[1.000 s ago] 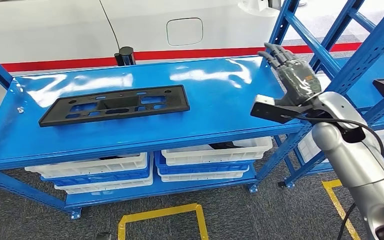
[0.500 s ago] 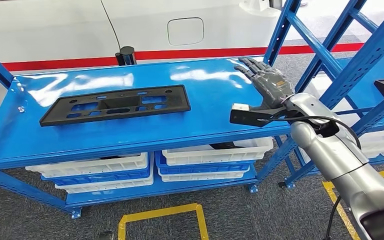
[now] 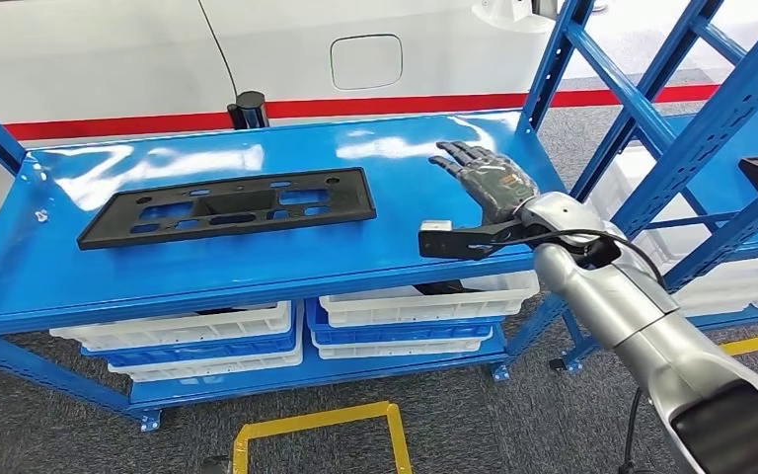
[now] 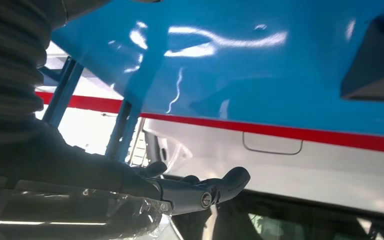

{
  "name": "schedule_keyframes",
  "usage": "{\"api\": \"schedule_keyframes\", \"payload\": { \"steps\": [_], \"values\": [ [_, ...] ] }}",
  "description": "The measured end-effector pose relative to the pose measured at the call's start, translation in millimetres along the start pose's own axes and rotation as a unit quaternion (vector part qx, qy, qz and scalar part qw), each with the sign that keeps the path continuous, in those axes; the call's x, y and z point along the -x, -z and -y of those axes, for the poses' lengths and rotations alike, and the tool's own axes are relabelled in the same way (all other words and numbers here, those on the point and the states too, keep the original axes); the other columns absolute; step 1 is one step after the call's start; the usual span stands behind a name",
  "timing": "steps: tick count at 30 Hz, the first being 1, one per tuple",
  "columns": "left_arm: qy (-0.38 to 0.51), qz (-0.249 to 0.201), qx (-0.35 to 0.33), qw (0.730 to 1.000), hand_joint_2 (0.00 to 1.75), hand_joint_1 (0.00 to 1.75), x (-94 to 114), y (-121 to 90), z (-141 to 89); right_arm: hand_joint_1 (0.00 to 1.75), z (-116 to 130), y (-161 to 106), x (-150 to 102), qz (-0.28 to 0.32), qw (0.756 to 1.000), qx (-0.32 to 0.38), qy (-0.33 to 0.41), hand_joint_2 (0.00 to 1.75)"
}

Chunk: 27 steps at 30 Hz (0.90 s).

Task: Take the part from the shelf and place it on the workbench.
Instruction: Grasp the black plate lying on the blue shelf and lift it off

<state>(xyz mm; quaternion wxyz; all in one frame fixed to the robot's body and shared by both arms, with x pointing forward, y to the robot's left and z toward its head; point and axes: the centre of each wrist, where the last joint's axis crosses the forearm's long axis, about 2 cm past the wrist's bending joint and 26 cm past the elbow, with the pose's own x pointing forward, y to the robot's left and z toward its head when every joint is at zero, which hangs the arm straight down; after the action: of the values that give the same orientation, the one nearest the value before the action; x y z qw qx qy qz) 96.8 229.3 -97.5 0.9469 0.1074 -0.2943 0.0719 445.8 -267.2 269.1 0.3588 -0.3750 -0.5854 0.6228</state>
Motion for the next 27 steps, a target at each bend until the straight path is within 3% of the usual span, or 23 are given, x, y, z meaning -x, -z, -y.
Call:
{"api": "schedule_keyframes", "payload": {
  "steps": [12, 16, 27],
  "values": [
    [0.034, -0.009, 0.043, 0.998, 0.0, 0.0, -15.7, -1.0, 20.2, 0.0, -7.4, 40.6, -95.3, 0.115, 0.987, -0.019, 0.111, 1.75],
    [0.04, -0.01, 0.048, 0.998, 0.0, 0.0, -15.9, -1.3, 21.2, 0.0, -10.8, 44.4, -128.4, 0.147, 0.979, -0.021, 0.136, 1.75],
    [0.062, -0.009, 0.056, 0.996, 0.0, 0.0, -16.2, -2.1, 23.3, 0.0, 1.5, 43.5, -190.8, 0.213, 0.965, -0.005, 0.153, 1.75]
  ]
}}
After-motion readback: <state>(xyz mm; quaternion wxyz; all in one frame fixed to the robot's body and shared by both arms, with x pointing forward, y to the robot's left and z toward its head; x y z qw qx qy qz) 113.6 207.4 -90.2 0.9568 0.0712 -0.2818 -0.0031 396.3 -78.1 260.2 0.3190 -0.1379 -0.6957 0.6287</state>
